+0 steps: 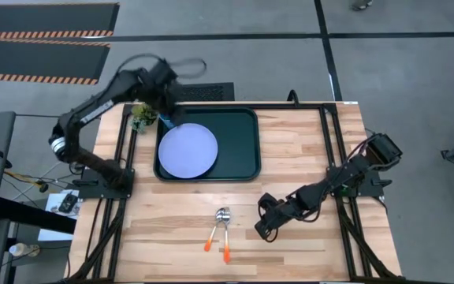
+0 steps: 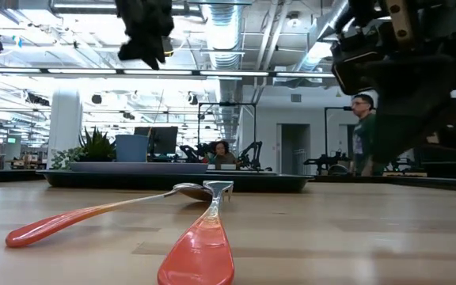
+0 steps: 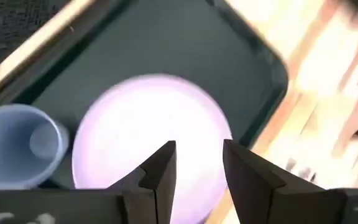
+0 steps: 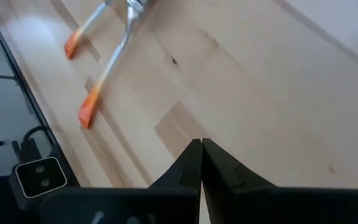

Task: Pick and place plate/cup/fork/spoon on tray
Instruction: Put the orange fork to the right of the light blue plate on the dark green tray

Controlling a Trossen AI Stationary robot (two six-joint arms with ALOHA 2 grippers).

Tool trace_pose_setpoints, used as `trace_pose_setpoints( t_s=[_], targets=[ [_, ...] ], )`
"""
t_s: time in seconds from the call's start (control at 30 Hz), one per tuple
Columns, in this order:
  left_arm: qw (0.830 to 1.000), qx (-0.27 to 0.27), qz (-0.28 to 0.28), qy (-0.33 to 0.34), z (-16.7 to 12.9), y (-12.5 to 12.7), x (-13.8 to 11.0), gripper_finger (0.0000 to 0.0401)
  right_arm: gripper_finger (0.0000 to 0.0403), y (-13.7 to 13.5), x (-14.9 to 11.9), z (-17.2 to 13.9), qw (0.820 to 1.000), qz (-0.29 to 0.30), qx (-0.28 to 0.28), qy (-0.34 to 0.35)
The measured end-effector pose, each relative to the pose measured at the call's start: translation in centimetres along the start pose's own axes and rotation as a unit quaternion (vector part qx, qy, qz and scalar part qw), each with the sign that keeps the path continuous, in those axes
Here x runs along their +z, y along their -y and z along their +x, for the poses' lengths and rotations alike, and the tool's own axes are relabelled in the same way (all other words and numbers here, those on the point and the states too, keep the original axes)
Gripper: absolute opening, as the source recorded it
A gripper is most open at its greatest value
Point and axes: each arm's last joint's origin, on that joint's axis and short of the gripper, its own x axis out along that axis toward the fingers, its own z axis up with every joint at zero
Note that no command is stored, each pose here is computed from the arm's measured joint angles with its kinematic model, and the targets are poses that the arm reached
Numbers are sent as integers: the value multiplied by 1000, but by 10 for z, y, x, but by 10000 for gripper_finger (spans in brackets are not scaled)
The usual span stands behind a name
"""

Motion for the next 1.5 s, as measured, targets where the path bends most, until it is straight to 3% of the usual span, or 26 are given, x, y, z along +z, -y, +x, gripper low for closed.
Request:
trace_pose_setpoints(
  t_s=[0.13,0.27,0.37,0.5,0.67,0.9,1.07,1.23,1.33,1.5],
  targets=[
    [996,71,59,-14,1,56,-25,117,27,-1,-9,-1,1000,17,-4,-11],
    [990,88,106,-2,4,109,-53,117,27,-2,-21,-2,999,39,-4,-35],
    [989,91,112,25,6,143,-73,117,27,-4,-31,-4,997,53,-2,-52],
    [990,97,72,74,9,177,-98,117,27,-6,-45,-6,996,67,-2,-66],
    [988,99,20,119,28,215,-125,132,47,-2,-60,-9,996,44,-27,-80],
    [988,76,-44,129,106,273,-157,190,104,3,-78,-13,994,-9,-49,-99],
    [989,96,-88,74,176,288,-177,203,131,4,-94,-18,992,-34,-52,-113],
    [984,120,-125,31,226,296,-191,202,142,5,-107,-22,991,-55,-53,-110],
    [982,132,-133,10,247,302,-198,202,143,6,-112,-23,990,-64,-56,-115],
    [980,140,-143,18,253,313,-199,201,139,7,-117,-25,990,-70,-54,-109]
  ],
)
